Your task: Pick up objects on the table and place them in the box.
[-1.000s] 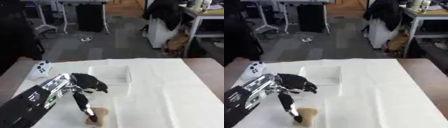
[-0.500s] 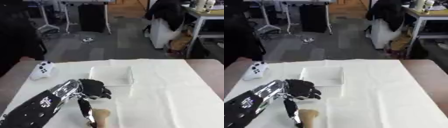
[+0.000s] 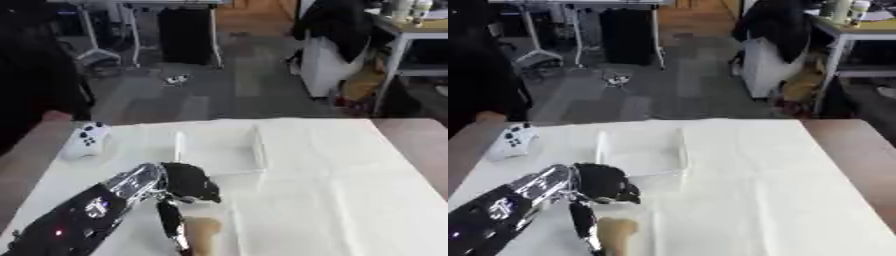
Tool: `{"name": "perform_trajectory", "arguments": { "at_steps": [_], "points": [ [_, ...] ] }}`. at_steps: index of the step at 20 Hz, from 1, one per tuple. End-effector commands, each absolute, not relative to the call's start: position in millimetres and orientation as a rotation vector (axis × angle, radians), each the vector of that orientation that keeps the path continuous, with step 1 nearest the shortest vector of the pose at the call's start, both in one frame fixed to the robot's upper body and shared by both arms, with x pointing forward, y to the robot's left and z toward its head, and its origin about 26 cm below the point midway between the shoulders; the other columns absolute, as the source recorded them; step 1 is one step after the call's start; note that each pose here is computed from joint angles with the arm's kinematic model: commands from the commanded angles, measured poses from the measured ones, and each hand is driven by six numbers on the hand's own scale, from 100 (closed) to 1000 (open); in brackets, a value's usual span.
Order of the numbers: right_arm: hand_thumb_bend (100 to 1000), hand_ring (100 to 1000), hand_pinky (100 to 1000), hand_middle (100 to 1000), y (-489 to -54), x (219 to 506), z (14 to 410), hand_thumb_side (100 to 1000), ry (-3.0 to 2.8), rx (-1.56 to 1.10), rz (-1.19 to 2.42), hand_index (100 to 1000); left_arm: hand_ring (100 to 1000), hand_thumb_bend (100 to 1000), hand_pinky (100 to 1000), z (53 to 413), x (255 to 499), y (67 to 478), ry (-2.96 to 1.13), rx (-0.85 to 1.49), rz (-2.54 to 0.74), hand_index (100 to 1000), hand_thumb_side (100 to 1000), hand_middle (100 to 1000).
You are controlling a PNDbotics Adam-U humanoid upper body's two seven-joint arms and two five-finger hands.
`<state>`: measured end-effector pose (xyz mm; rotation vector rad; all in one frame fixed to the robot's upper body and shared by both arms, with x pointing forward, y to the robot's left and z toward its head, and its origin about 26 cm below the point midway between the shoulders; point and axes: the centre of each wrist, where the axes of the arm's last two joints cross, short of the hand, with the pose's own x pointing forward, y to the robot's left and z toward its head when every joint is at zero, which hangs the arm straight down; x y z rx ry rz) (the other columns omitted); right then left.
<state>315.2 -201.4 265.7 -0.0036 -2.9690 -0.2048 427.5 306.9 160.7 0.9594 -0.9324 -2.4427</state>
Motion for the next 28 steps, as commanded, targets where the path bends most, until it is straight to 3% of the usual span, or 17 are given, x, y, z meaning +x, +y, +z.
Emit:
{"name": "perform_trajectory", "arguments": {
  "at_steps": [1, 6, 13, 18, 20, 28],
  "points": [
    [100, 295, 126, 463, -202, 313, 274, 1000, -2.999, -0.006, -0.206, 574, 744, 1000, 727, 165, 427, 309, -0.87, 0.942, -2.453, 948, 1000, 821],
    [100, 294, 125, 463, -203, 313, 273, 1000, -2.996, -0.011, -0.201, 575, 738, 1000, 715, 179, 421, 303, -0.951, 0.92, -2.432, 926, 1000, 814],
    [100, 295, 125, 463, -204, 313, 272, 1000, -2.995, -0.017, -0.198, 575, 890, 1000, 1000, 212, 416, 302, -1.046, 1.101, -2.366, 934, 1000, 887],
    [100, 295, 125, 463, -204, 313, 272, 1000, -2.992, -0.02, -0.195, 575, 986, 1000, 1000, 235, 419, 313, -1.018, 1.303, -2.297, 939, 1000, 925],
    [100, 295, 124, 463, -204, 313, 271, 1000, -2.992, -0.021, -0.193, 575, 1000, 1000, 1000, 237, 421, 321, -0.99, 1.342, -2.264, 975, 1000, 979],
    [100, 293, 121, 463, -205, 313, 271, 1000, -2.988, -0.025, -0.185, 575, 1000, 1000, 1000, 231, 423, 338, -1.037, 1.16, -2.164, 1000, 1000, 1000]
  ]
}}
